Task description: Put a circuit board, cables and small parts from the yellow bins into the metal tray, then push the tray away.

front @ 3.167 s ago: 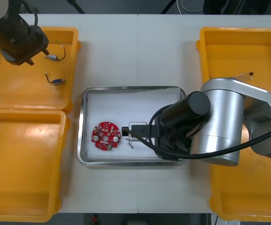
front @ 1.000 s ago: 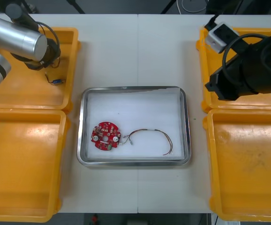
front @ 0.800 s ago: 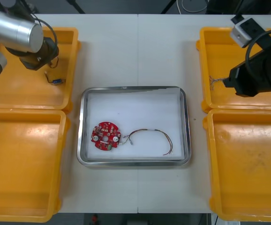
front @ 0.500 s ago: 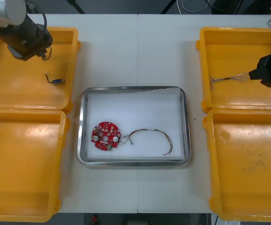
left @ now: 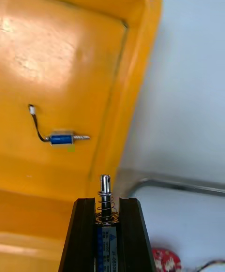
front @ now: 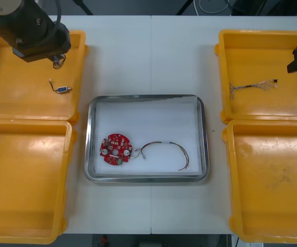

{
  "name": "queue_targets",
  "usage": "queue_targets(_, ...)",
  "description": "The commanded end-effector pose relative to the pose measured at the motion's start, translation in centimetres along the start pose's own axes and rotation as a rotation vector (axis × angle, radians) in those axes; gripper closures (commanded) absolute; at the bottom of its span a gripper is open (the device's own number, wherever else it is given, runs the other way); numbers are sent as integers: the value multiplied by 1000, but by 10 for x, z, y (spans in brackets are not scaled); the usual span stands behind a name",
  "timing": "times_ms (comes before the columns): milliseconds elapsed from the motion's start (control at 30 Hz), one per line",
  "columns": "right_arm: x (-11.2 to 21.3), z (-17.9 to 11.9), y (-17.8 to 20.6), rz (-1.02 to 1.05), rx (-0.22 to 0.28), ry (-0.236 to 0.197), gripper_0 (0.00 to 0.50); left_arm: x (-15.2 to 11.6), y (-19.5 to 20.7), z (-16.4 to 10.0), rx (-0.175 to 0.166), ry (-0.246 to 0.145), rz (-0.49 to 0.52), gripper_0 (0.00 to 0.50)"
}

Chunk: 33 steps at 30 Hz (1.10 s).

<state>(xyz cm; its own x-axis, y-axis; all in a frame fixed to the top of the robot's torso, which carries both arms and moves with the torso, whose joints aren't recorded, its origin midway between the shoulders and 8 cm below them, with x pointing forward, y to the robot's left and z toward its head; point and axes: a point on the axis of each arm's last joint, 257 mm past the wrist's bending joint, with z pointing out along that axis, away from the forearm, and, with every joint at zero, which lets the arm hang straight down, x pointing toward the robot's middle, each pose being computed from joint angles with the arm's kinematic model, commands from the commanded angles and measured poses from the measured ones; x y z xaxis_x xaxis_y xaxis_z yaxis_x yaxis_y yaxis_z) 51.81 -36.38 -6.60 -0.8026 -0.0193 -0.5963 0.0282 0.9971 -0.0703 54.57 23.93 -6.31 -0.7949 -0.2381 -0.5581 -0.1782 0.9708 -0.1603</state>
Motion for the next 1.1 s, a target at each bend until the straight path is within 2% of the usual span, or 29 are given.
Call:
queue_targets(33,-32,-4,18,95,36,-10,0,35,-8,-3,-38,20,71,500)
queue_targets(133,-34,4,22,179,49,22,0,59,-22,9,-46,47,143,500)
queue_targets(233,-36,9,28,254,45,49,0,80,-36,24,-37,70,181,500)
queue_targets(400,-39,21,40,428,52,106,0,103,-54,51,-40,78,233,500)
queue_targets(567,-55,33,49,592,55,109,0,114,-69,71,-31,71,255,500)
queue_targets(667,-67,37,54,696,39,104,0,119,-75,83,-30,66,264,500)
queue_targets(767,-81,43,57,799,14,74,0,124,-77,95,-37,59,278,500)
queue_targets(900,-92,54,53,904,15,27,0,130,-78,112,-35,63,282,500)
queue_targets(1100,-79,73,54,1014,36,67,0,139,-74,124,-56,64,302,500)
